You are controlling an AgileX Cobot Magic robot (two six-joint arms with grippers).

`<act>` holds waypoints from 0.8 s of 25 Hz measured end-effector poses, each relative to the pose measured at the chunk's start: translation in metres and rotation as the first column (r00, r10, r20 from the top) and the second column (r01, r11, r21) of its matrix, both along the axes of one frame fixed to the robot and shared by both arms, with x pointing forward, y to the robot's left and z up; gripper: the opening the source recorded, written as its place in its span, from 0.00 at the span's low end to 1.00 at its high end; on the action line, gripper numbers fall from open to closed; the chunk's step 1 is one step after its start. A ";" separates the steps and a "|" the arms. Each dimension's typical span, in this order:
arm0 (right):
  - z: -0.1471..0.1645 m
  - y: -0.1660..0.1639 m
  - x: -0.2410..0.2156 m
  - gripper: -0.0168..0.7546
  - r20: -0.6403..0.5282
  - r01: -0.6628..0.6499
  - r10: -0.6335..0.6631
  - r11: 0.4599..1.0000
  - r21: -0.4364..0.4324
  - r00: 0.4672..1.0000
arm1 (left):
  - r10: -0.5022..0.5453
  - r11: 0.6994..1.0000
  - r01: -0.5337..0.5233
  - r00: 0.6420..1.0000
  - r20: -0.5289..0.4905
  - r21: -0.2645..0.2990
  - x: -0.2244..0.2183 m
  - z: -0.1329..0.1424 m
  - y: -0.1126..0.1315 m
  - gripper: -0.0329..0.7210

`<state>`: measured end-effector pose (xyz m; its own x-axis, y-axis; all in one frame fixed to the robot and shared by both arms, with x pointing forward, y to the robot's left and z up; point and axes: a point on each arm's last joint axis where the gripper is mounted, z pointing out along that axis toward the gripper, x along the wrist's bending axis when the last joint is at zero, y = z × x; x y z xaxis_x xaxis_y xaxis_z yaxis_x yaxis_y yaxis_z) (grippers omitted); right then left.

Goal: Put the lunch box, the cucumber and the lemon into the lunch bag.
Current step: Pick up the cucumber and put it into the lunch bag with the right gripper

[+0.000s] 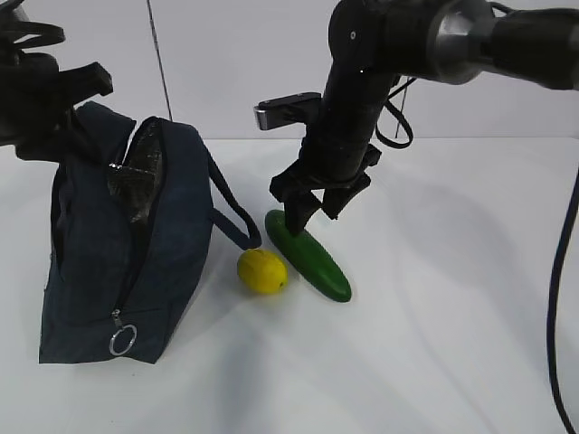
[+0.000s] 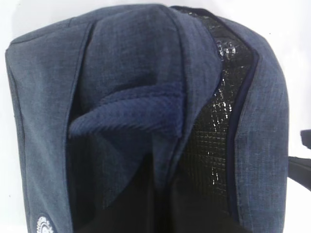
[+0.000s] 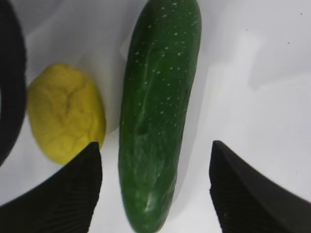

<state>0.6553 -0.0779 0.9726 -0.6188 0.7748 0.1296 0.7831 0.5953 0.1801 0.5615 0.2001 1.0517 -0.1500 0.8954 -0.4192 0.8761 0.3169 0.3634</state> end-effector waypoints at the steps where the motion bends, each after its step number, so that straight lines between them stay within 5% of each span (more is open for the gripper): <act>1: -0.004 0.001 0.001 0.70 0.002 -0.007 0.007 1.000 -0.001 1.000 | 0.001 1.000 -0.001 1.000 0.000 -0.002 0.000 0.000 0.000 0.03; 20: -0.067 0.007 0.018 0.68 0.011 -0.006 0.006 1.000 -0.013 1.000 | 0.007 1.000 -0.007 1.000 0.003 -0.018 0.000 0.001 -0.001 0.03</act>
